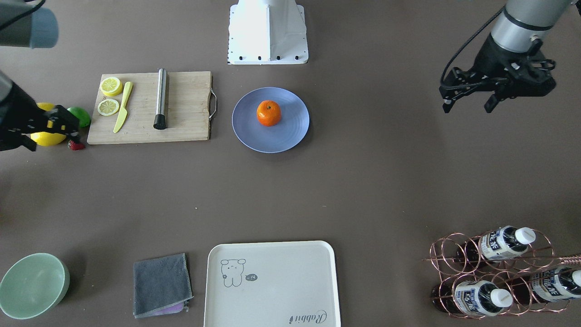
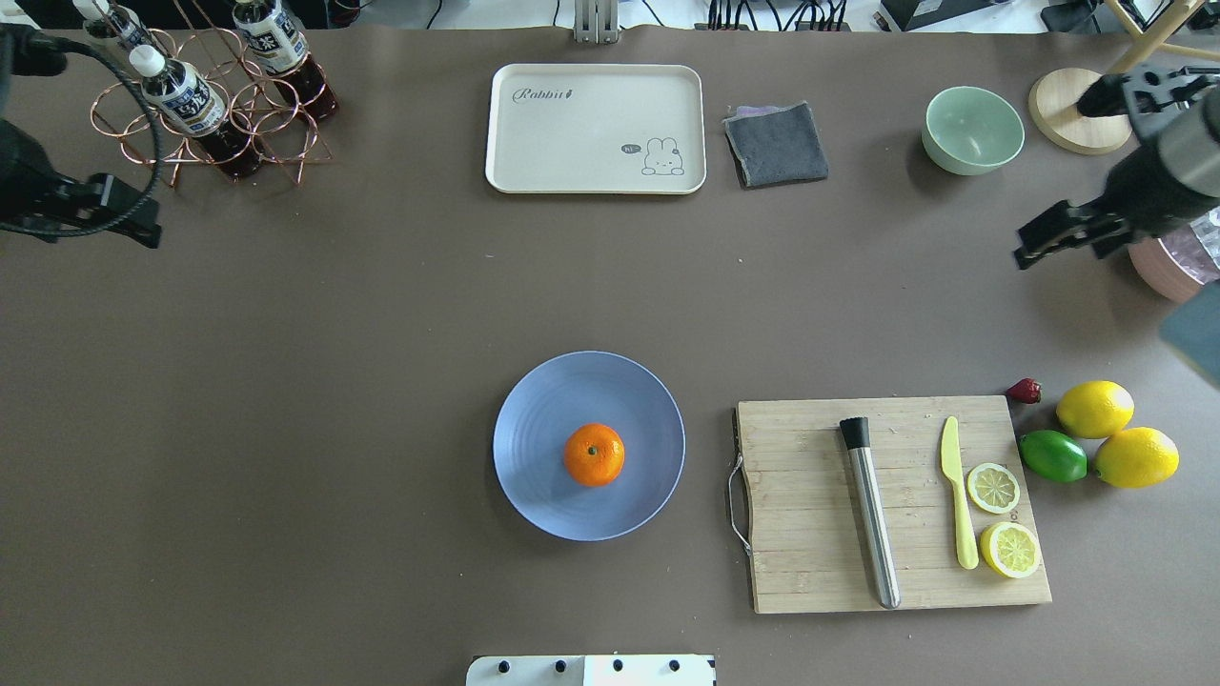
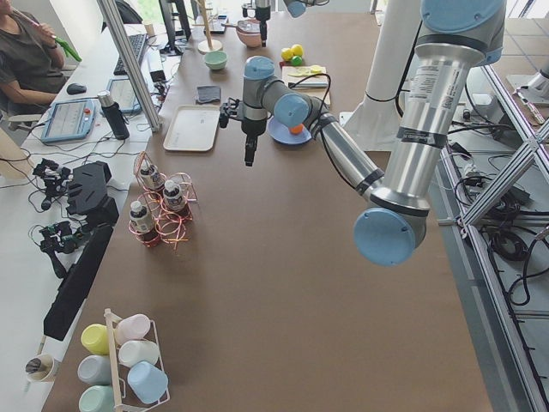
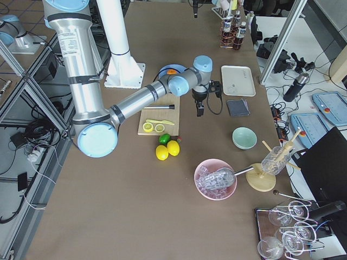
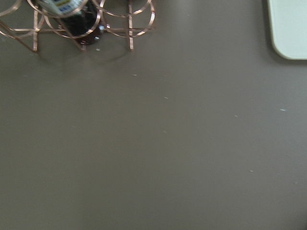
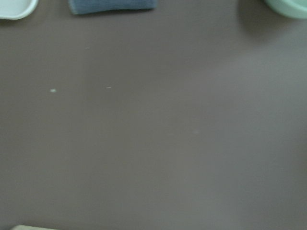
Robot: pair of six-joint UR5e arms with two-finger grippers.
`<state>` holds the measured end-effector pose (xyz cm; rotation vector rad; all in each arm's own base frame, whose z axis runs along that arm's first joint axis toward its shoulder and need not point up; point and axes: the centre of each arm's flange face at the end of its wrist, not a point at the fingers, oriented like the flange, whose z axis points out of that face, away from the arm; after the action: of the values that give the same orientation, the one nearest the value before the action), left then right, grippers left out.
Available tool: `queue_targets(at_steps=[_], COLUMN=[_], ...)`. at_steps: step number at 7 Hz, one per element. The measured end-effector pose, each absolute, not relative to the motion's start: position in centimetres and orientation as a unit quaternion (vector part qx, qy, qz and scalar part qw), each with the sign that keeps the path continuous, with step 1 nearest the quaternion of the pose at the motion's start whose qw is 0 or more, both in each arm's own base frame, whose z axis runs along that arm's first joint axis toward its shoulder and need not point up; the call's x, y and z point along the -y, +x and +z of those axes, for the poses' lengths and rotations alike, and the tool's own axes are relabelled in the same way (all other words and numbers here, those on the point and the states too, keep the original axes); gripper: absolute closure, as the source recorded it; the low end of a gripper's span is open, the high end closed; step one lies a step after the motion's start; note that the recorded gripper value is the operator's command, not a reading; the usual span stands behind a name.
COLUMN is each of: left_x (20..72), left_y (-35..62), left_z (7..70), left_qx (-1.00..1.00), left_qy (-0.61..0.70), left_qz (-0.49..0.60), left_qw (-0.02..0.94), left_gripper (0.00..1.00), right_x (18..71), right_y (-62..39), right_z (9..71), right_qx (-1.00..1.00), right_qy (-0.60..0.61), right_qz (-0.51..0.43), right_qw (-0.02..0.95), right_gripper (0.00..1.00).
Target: Pick orange to plate
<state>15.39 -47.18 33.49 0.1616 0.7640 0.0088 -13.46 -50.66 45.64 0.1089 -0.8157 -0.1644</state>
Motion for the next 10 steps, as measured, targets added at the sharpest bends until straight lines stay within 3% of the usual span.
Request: queue_targets(at_steps=[3,5,10], left_x=[44.7,43.6,43.8], left_y=[2.4,-0.4,-2.1], left_z=[47.5,52.3,52.6], left_qx=[-0.384,-0.387,-0.394], left_qy=[0.045,0.033,0.054], left_qz=[0.082,0.094,0.088], left_qw=[0.919,0.917,0.913], left_gripper=[0.03,0.03,0.02], right_x=[46.7,43.1,43.4], right_y=[7.8,14.8,17.9], right_z=[63.7,71.0,71.1], right_qx=[0.382,0.362,0.348], right_qy=[0.061,0.044,0.021], right_qz=[-0.104,-0.095,-0.070], right_qw=[0.916,0.926,0.934], right_gripper=[0.00,0.00,0.00])
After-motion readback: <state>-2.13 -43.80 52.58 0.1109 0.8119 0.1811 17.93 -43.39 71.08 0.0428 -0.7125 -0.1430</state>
